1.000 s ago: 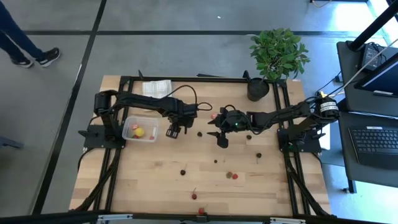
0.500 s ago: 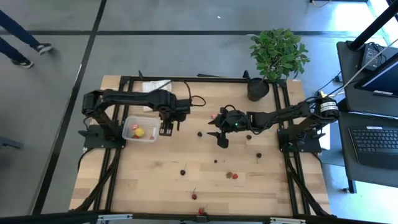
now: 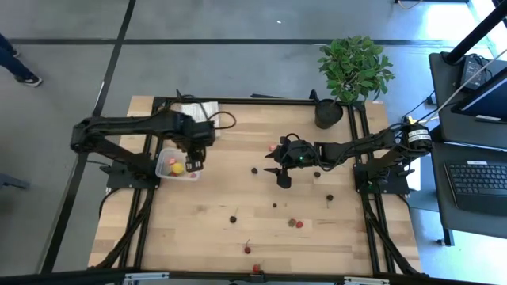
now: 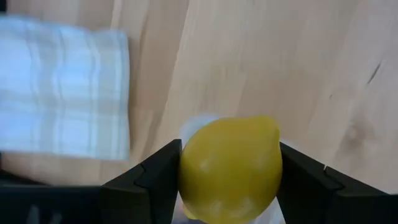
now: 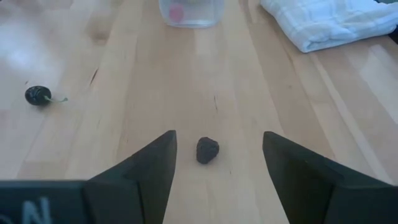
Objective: Pick and placing Produce into tupperware
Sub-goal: Put the yellow lemon into the transparent bin
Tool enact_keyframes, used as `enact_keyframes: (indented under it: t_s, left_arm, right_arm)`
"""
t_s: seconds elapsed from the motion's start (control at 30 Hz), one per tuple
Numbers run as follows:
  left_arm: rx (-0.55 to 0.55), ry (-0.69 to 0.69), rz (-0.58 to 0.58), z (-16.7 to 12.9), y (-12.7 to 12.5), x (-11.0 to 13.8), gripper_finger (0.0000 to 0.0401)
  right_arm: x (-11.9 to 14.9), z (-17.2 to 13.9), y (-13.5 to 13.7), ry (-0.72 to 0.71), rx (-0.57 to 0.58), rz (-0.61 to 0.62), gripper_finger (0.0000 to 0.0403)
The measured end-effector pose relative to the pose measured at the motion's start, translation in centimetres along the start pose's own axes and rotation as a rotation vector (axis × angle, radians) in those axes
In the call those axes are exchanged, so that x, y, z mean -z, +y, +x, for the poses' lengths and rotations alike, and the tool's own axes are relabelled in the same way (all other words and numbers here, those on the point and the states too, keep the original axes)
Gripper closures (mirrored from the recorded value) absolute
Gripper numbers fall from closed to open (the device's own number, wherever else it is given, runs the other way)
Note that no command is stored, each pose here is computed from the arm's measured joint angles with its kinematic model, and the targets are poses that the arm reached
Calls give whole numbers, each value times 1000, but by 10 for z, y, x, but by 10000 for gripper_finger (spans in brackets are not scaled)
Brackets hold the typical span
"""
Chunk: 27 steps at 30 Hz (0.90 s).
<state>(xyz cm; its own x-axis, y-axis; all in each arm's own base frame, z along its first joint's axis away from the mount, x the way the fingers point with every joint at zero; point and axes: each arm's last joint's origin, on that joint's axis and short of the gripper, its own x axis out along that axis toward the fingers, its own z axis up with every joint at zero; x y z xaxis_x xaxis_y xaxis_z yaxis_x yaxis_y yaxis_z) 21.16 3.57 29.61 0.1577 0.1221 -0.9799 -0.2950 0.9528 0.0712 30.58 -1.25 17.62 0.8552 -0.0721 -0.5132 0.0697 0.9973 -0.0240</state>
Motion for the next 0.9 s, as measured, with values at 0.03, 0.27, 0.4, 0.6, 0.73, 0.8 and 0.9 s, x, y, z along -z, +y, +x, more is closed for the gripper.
enact_keyframes:
  t_s: [0.03, 0.27, 0.4, 0.6, 0.73, 0.8, 0.9]
  left_arm:
    - [2, 2, -15, 4, 0, 6, 195]
    - [11, 9, -82, 37, 0, 39, 195]
    - [11, 13, -98, 49, 0, 47, 193]
    - [8, 36, -121, 67, -1, 54, 195]
    - [7, 38, -122, 78, -1, 58, 193]
    - [8, 33, -125, 81, -2, 59, 193]
    - [5, 44, -141, 86, -2, 61, 194]
  right_arm:
    - [0, 0, 0, 0, 0, 1, 163]
    - [0, 0, 0, -2, 0, 2, 163]
    - [-1, 0, 0, -6, 0, 3, 163]
    - [-1, 0, 0, -8, 0, 2, 163]
    - [-1, 0, 0, -8, 0, 1, 163]
    - [-1, 0, 0, -9, 0, 1, 163]
    - [-1, 0, 0, -9, 0, 2, 163]
